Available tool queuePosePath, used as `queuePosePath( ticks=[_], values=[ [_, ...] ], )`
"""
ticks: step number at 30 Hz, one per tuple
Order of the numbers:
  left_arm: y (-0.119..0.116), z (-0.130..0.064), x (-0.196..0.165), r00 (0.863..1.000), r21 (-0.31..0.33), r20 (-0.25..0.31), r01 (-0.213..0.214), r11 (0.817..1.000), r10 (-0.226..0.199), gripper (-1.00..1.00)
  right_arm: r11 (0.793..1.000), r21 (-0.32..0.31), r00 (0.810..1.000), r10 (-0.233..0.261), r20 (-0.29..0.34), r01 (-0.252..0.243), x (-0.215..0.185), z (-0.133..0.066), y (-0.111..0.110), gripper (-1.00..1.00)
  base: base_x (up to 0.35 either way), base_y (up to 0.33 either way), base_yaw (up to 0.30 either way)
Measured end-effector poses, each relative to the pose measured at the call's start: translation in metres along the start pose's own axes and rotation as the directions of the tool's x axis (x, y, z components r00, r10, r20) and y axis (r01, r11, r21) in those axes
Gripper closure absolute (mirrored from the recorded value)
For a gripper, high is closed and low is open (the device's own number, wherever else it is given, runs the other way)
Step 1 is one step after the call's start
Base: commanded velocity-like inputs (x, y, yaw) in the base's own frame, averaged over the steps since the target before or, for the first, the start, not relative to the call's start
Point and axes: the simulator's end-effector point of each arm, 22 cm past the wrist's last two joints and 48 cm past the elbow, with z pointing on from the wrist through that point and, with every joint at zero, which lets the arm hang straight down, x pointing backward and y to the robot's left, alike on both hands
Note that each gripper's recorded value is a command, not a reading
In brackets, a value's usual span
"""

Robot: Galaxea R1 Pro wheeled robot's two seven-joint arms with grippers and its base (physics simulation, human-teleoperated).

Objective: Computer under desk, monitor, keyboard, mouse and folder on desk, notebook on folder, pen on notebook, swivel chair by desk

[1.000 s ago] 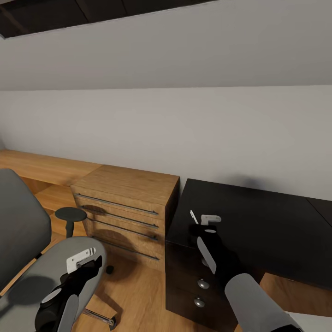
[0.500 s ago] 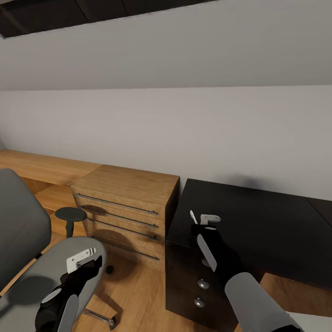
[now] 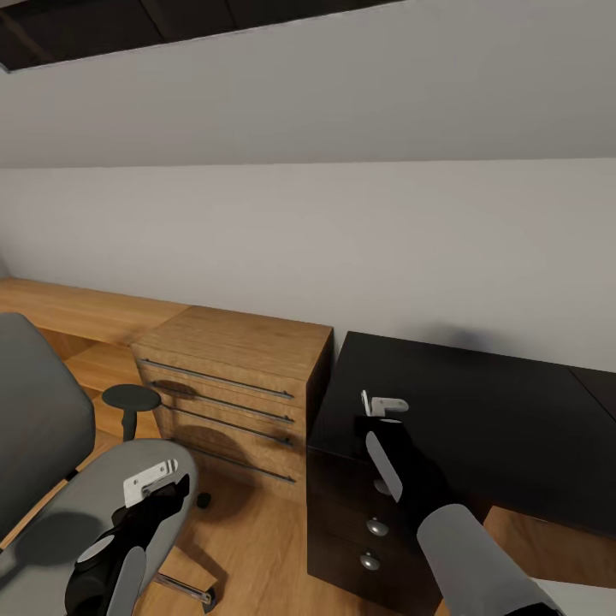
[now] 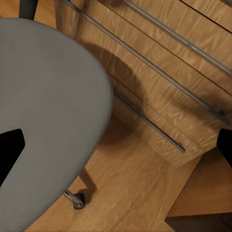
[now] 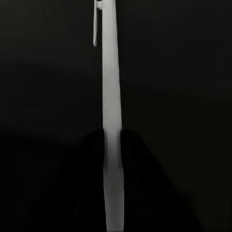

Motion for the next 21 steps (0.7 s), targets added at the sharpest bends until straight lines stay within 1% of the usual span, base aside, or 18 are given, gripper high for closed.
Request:
queuePosePath(
  ticks=[21],
  values=[
    [-0.0001, 0.0000, -0.0002, 1.000, 0.000, 0.000, 0.000, 1.000, 0.000, -1.00, 1.000, -0.003, 1.000, 0.006, -0.001, -0.006, 0.0001, -0.0002, 0.0009, 1.00, 0.000, 0.000, 0.000]
  ],
)
